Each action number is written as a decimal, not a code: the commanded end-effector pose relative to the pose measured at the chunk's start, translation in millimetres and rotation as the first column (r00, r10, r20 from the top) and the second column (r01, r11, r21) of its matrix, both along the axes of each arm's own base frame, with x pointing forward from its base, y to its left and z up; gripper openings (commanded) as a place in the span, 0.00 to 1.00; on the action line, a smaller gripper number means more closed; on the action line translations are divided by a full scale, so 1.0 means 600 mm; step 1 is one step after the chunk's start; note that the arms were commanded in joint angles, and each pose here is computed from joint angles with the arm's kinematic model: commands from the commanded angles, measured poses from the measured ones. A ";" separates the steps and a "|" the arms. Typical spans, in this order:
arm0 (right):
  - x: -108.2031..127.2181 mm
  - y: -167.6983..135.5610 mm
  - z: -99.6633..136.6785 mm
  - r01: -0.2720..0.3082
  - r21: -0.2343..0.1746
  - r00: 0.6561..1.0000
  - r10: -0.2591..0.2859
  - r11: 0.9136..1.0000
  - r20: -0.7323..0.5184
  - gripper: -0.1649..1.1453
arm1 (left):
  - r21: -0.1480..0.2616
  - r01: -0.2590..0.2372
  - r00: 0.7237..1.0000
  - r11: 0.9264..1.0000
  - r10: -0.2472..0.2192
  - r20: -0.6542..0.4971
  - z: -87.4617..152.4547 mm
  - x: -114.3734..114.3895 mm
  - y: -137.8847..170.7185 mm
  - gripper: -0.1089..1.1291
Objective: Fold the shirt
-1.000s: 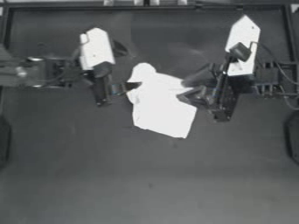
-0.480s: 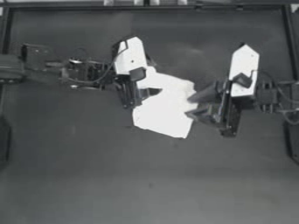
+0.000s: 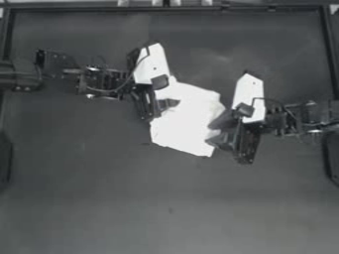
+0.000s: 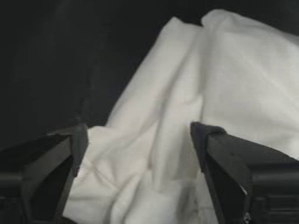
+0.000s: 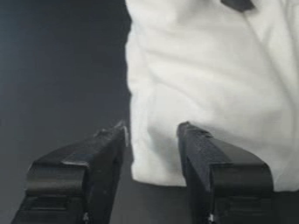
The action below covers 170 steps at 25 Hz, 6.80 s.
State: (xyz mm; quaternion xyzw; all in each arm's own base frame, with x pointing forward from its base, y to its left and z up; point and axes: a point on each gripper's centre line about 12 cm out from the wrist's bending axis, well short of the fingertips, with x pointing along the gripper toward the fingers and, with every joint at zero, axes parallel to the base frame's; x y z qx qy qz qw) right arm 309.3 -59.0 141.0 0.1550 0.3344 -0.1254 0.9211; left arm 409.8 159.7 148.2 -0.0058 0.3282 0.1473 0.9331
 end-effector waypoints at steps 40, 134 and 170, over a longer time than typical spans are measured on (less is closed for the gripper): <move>0.071 0.074 -0.060 -0.102 0.049 0.987 0.107 0.994 -0.116 0.71 | -0.078 0.041 0.991 0.996 -0.050 -0.124 -0.034 -0.053 -0.114 0.89; 0.088 0.055 -0.043 -0.108 -0.229 0.781 0.225 0.967 0.582 0.71 | 0.015 0.200 0.889 0.980 -0.188 0.418 0.002 -0.080 -0.136 0.72; 0.072 -0.021 -0.134 -0.022 -0.199 0.799 0.137 0.980 0.585 0.71 | -0.051 0.294 0.890 0.954 -0.254 0.378 -0.104 -0.110 -0.215 0.72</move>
